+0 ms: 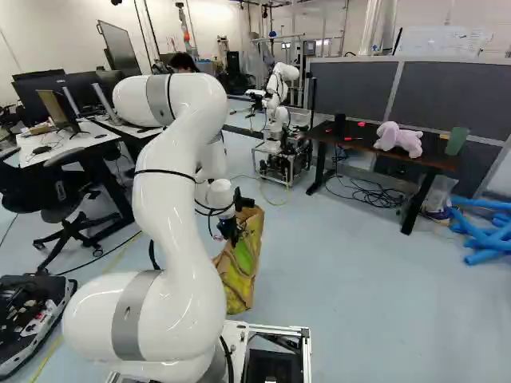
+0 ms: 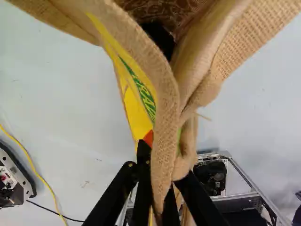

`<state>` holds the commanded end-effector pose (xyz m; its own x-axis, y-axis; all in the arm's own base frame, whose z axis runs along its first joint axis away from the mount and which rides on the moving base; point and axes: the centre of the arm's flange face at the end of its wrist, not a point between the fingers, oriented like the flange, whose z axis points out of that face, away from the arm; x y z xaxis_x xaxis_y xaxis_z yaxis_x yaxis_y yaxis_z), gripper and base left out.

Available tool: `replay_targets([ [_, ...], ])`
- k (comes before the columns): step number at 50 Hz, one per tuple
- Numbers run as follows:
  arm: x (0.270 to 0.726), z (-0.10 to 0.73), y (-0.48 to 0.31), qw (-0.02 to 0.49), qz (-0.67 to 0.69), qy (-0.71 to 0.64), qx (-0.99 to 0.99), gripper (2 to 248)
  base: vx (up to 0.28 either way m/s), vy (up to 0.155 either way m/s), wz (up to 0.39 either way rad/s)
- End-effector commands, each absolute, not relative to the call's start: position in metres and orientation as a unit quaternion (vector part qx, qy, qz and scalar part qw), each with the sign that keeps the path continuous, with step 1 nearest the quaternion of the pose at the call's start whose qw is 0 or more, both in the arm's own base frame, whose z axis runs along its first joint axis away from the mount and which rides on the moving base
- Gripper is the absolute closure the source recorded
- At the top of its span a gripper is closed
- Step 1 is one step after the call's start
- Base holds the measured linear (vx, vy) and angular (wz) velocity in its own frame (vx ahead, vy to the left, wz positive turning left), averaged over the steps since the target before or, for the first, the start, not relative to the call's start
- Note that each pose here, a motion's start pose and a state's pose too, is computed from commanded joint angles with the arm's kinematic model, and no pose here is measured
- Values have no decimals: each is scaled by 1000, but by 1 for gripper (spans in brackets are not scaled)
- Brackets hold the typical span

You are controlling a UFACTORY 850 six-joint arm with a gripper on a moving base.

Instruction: Pick up the bag on the ground and place it on the table

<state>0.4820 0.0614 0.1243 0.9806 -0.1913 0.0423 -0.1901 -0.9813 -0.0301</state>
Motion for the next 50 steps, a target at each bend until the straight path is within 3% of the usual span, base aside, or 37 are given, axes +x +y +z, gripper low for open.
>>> replay_targets([
  [50,455,199,35,16,-54,81,-995,229,0,0,0],
])
